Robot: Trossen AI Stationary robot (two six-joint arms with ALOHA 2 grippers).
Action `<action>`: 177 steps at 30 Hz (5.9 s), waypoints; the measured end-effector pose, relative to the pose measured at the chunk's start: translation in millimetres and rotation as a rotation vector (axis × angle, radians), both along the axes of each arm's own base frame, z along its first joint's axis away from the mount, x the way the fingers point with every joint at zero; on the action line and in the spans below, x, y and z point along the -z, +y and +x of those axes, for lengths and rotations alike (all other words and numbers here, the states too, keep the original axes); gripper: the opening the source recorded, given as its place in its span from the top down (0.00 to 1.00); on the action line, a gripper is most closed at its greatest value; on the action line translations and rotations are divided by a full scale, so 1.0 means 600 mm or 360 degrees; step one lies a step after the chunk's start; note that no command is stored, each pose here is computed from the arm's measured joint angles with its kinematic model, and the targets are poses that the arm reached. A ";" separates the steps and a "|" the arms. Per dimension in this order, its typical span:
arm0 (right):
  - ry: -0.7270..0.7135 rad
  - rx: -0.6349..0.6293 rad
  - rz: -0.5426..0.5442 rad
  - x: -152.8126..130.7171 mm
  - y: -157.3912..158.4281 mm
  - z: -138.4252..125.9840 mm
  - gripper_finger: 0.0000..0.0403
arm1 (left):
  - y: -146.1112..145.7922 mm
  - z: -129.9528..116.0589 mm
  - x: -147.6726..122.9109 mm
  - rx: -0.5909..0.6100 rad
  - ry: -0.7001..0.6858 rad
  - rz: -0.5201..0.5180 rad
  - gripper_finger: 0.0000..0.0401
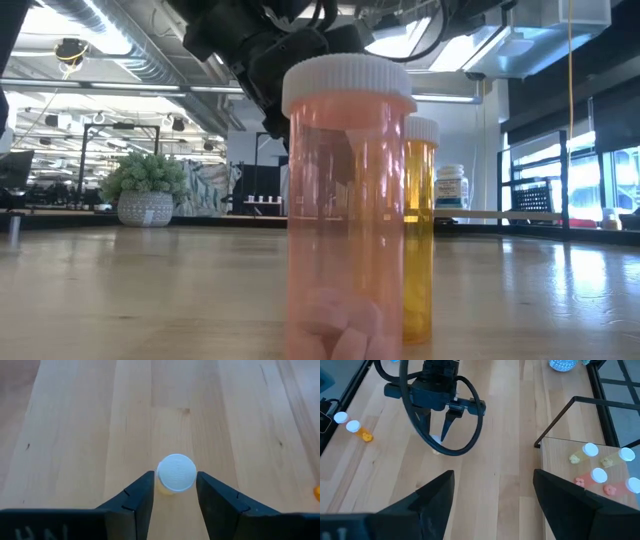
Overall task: Pick and place medicine bottles onto shelf by color
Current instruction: Put the yellow pill bottle on the shelf aligned with the other yellow pill bottles
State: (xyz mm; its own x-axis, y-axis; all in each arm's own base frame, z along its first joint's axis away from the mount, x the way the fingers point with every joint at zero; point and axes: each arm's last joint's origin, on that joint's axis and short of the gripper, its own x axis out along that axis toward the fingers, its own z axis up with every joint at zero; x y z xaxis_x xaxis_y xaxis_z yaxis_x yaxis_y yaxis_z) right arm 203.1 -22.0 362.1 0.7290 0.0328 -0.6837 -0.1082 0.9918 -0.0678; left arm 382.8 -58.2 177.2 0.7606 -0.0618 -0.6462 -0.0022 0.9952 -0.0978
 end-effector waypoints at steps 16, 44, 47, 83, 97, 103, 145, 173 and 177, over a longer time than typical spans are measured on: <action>-0.0022 -0.0181 0.0167 -0.001 0.007 0.000 0.32 | 0.003 0.001 0.000 0.0010 0.0001 -0.0011 0.65; -0.0028 -0.0181 0.0170 -0.001 0.007 0.000 0.32 | 0.004 0.008 0.005 0.0035 -0.0042 -0.0043 0.65; -0.0028 -0.0181 0.0170 -0.001 0.007 0.000 0.32 | 0.005 0.012 0.013 0.0039 -0.0041 -0.0051 0.65; -0.0024 -0.0158 0.0152 -0.001 0.006 0.000 0.32 | 0.015 0.022 0.022 0.0071 -0.0088 -0.0103 0.74; -0.0005 -0.0132 0.0182 0.000 0.007 -0.001 0.32 | 0.069 -0.001 -0.037 -0.0088 -0.0102 -0.0033 0.74; -0.0009 -0.0136 0.0177 0.000 0.007 0.000 0.32 | 0.120 -0.016 -0.077 -0.0345 -0.0184 -0.0035 0.74; -0.0020 -0.0061 0.0113 -0.001 0.003 0.001 0.32 | 0.266 0.037 -0.126 -0.0900 -0.0034 0.0239 0.75; -0.0019 -0.0066 0.0106 -0.001 0.003 0.001 0.32 | 0.174 0.055 -0.137 -0.1602 -0.0432 0.0152 0.75; -0.0019 -0.0070 0.0102 -0.001 0.003 0.001 0.32 | 0.166 0.066 -0.113 -0.1642 -0.0429 0.0125 0.75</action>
